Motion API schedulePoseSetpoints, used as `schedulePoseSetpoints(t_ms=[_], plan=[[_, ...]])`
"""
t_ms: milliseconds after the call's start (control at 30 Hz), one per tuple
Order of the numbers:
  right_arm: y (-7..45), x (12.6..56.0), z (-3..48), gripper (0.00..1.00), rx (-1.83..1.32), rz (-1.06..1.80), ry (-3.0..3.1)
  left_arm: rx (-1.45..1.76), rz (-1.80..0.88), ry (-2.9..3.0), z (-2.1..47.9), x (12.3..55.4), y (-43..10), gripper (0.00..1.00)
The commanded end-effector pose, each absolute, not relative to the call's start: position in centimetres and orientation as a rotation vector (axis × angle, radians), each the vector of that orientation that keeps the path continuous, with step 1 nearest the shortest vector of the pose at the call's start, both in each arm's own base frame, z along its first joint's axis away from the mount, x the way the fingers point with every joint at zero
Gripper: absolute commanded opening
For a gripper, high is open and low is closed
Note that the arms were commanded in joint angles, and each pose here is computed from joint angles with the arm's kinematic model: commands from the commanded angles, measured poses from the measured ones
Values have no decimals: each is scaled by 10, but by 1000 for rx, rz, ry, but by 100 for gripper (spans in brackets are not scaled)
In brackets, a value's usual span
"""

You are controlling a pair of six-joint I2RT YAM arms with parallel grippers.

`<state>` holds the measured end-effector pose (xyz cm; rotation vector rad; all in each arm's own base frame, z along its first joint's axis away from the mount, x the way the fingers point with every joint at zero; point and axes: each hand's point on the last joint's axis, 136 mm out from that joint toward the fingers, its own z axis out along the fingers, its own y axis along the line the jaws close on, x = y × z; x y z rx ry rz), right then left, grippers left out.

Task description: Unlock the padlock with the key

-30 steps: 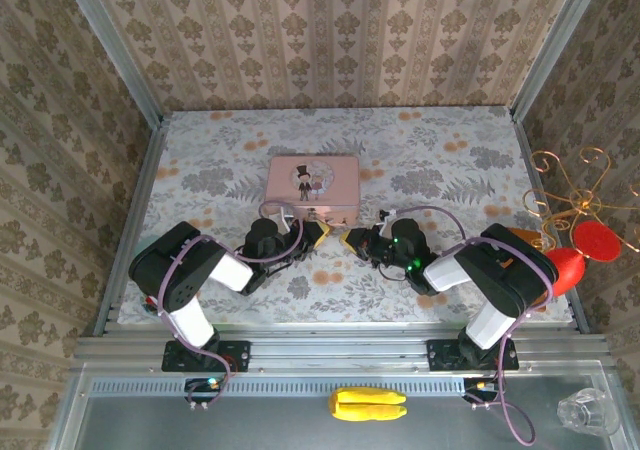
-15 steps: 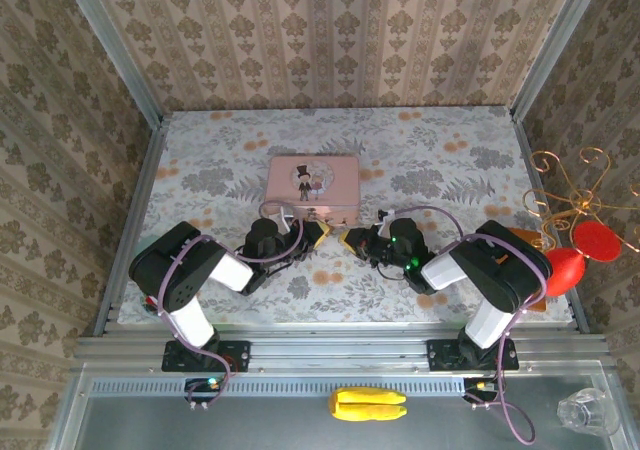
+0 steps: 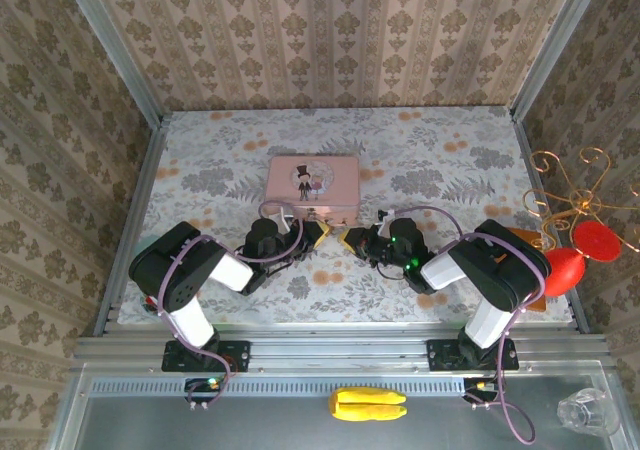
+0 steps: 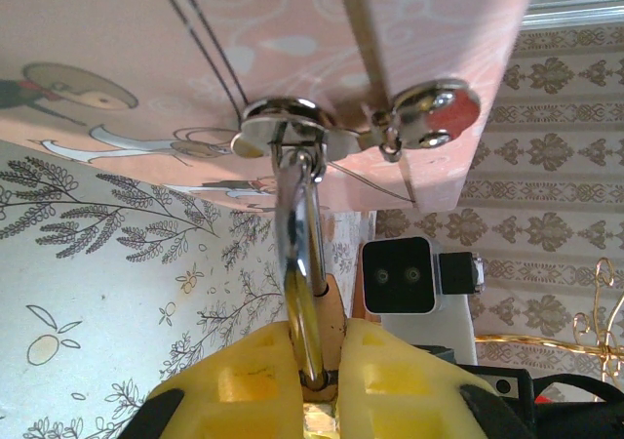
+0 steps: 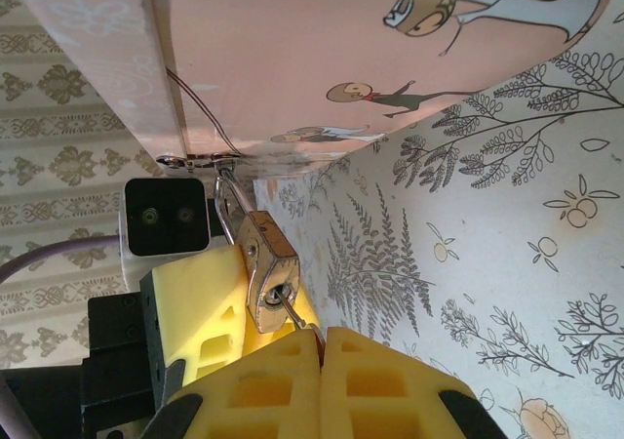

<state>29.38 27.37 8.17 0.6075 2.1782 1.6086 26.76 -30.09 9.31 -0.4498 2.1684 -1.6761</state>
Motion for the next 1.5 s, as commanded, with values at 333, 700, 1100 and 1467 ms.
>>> schedulePoseSetpoints(t_ms=[333,700,1100,1467], plan=[[285,309,107,0,604,1773,2092,-246,-1831,2035,140,261,-327,0],[288,307,109,0,599,1796,2082,-237,-1833,2036,141,261,-330,0],[282,294,99,0,580,1741,2129,-251,-1820,2044,136,262,-327,0],[278,299,109,0,566,1760,2096,-238,-1824,2041,138,261,-328,0]])
